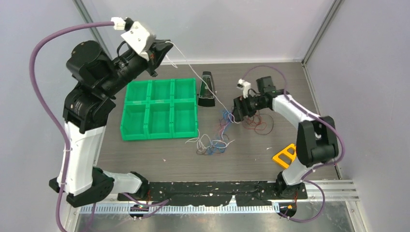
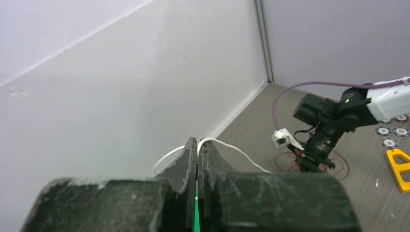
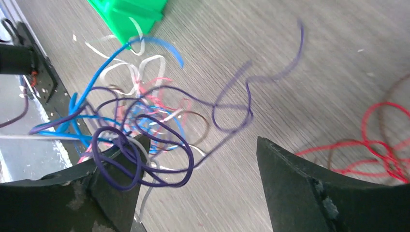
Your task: Untangle the cables
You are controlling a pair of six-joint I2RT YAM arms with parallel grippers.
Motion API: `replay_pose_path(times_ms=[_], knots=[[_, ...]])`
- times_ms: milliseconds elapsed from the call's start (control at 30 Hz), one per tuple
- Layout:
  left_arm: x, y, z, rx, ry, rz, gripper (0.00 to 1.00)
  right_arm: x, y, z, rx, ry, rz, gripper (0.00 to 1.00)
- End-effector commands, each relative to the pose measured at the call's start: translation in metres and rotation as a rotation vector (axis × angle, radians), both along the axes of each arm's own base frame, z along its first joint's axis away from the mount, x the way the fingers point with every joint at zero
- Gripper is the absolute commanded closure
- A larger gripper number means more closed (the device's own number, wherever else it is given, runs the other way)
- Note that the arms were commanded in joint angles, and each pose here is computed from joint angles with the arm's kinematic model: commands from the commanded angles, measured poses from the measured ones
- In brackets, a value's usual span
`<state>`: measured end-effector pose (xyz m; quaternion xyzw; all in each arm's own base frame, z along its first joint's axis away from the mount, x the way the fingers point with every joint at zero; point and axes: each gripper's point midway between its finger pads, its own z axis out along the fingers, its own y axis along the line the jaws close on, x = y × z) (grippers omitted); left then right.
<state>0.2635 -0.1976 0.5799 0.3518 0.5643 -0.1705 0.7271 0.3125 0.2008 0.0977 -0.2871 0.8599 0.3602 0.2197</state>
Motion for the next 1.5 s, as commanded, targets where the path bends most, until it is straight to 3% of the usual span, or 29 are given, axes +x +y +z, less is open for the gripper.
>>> replay_pose_path(times_ms=[0, 200, 333, 467, 600, 767, 867, 900, 967, 1033, 1200, 1400, 1467], knots=[[-0.028, 0.008, 0.046, -0.076, -0.197, -0.053, 1.0, -0.006, 0.003, 0.089, 0.133, -0.176, 0.053, 0.12], [-0.021, -0.021, -0.049, 0.02, 0.024, -0.175, 1.0, -0.01, 0.012, 0.15, 0.143, -0.396, 0.056, 0.17], [-0.015, -0.028, -0.092, 0.01, 0.145, -0.179, 1.0, -0.012, -0.001, 0.162, 0.064, -0.458, 0.028, 0.03], [-0.014, -0.029, -0.077, -0.027, 0.146, -0.176, 1.0, -0.024, -0.003, 0.145, 0.06, -0.459, 0.01, 0.04], [-0.014, -0.029, -0.05, -0.057, 0.126, -0.173, 1.0, -0.026, 0.035, 0.116, 0.066, -0.55, 0.04, 0.05], [-0.02, -0.026, -0.019, -0.086, 0.087, -0.179, 1.0, 0.006, 0.077, 0.09, 0.065, -0.619, 0.022, 0.05], [-0.025, -0.017, 0.01, -0.114, 0.022, -0.156, 1.0, 0.028, 0.093, 0.059, 0.035, -0.583, 0.021, 0.01], [-0.025, -0.013, 0.022, -0.127, -0.006, -0.137, 1.0, 0.033, 0.099, 0.059, 0.04, -0.574, 0.03, 0.04], [-0.029, 0.001, 0.053, -0.163, -0.083, -0.089, 1.0, 0.039, 0.105, 0.037, 0.011, -0.502, 0.038, 0.27], [-0.037, 0.017, 0.089, -0.209, -0.185, -0.037, 1.0, 0.034, 0.1, 0.004, -0.055, -0.39, 0.043, 0.4], [-0.068, 0.069, 0.175, -0.36, -0.478, 0.115, 1.0, 0.023, 0.08, -0.018, -0.098, -0.288, 0.027, 0.48], [-0.09, 0.127, 0.219, -0.506, -0.659, 0.333, 1.0, 0.015, 0.042, -0.042, -0.153, -0.13, -0.044, 0.58], [-0.098, 0.136, 0.226, -0.526, -0.696, 0.356, 1.0, 0.013, 0.031, -0.05, -0.165, -0.067, -0.066, 0.69]])
